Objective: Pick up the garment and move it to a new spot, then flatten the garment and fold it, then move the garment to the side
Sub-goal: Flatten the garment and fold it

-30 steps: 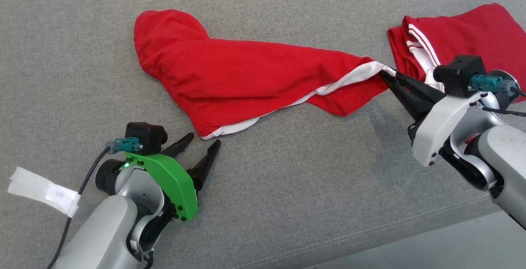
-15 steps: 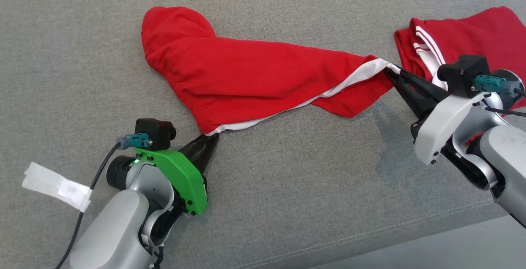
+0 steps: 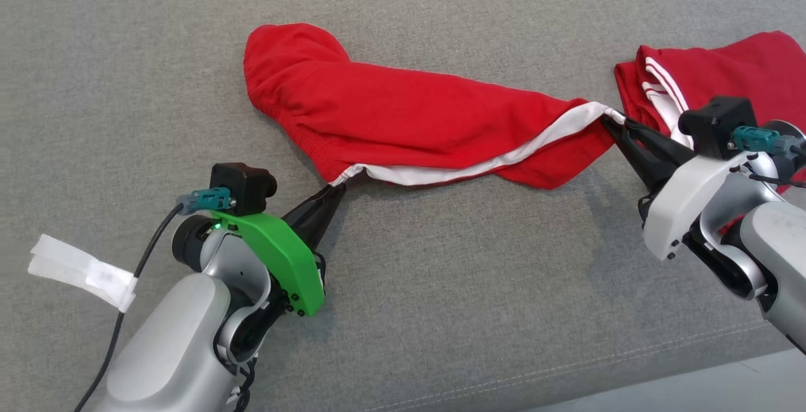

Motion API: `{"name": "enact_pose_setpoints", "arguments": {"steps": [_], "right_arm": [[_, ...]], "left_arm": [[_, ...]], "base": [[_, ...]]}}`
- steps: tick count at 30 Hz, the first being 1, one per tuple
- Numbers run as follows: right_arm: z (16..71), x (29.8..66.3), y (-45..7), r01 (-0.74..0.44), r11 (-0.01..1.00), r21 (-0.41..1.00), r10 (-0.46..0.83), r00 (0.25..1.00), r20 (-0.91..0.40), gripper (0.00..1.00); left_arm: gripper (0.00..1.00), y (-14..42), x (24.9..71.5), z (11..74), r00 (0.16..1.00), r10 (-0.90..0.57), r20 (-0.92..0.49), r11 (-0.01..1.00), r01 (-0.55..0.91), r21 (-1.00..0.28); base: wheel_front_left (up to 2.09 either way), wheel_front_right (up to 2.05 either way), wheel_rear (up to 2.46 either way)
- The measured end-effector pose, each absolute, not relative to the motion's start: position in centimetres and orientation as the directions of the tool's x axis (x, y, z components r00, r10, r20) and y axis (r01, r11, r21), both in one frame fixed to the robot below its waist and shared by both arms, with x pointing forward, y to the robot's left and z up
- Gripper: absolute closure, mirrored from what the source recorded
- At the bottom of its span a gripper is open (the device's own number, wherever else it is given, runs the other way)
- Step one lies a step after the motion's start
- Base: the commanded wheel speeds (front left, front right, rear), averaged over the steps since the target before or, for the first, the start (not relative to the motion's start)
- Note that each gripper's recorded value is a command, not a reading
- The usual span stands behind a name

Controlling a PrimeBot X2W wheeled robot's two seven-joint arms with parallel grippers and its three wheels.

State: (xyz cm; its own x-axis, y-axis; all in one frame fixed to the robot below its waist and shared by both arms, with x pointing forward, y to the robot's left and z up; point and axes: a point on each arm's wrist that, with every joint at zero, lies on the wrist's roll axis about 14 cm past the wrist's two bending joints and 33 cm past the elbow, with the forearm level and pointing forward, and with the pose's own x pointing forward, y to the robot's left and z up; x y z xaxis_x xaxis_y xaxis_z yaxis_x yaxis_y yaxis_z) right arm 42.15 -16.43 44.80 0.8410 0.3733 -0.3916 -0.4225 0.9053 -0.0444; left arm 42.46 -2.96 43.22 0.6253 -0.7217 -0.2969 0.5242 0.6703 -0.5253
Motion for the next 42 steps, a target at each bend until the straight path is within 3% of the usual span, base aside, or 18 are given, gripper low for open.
{"name": "enact_pose_setpoints", "arguments": {"steps": [6,12,19,23,27,32,37,42], "right_arm": [[46.2,42.4,-16.0,-0.435,0.898,-0.061,0.389,0.852,-0.351,1.00],[52.4,44.6,-16.2,-0.427,0.894,-0.133,0.400,0.896,-0.191,1.00],[60.5,44.7,-14.6,-0.467,0.872,-0.146,0.473,0.881,0.005,1.00],[63.8,43.2,-12.8,-0.526,0.844,-0.103,0.535,0.841,0.085,1.00],[66.6,41.5,-11.3,-0.581,0.812,-0.049,0.581,0.800,0.151,1.00],[65.5,40.7,-11.4,-0.596,0.802,0.030,0.591,0.801,0.096,1.00],[57.8,40.4,-13.9,-0.512,0.854,0.096,0.521,0.838,-0.161,1.00],[50.3,38.3,-14.6,-0.487,0.864,0.126,0.496,0.783,-0.376,1.00]], "left_arm": [[1.00,-2.5,42.2,45.5,0.628,-0.735,-0.256,0.648,0.538,-0.539],[1.00,0.0,43.9,51.7,0.667,-0.731,-0.143,0.630,0.578,-0.519],[1.00,2.4,44.1,60.4,0.661,-0.750,0.002,0.576,0.656,-0.488],[1.00,3.2,42.8,65.2,0.625,-0.776,0.083,0.526,0.715,-0.460],[1.00,2.4,39.9,68.5,0.532,-0.835,0.136,0.423,0.781,-0.459],[1.00,3.0,39.4,69.3,0.513,-0.848,0.133,0.401,0.784,-0.474],[1.00,5.7,41.6,66.0,0.618,-0.785,0.050,0.475,0.651,-0.592],[1.00,5.5,41.8,60.7,0.626,-0.778,-0.052,0.458,0.508,-0.729]], "base": [[0.00,0.00,0.00],[0.00,0.00,0.00],[0.00,0.00,0.00],[0.00,0.00,0.00],[0.00,0.00,0.00],[0.00,0.00,0.00],[0.00,0.00,0.00],[0.00,0.00,0.00]]}}
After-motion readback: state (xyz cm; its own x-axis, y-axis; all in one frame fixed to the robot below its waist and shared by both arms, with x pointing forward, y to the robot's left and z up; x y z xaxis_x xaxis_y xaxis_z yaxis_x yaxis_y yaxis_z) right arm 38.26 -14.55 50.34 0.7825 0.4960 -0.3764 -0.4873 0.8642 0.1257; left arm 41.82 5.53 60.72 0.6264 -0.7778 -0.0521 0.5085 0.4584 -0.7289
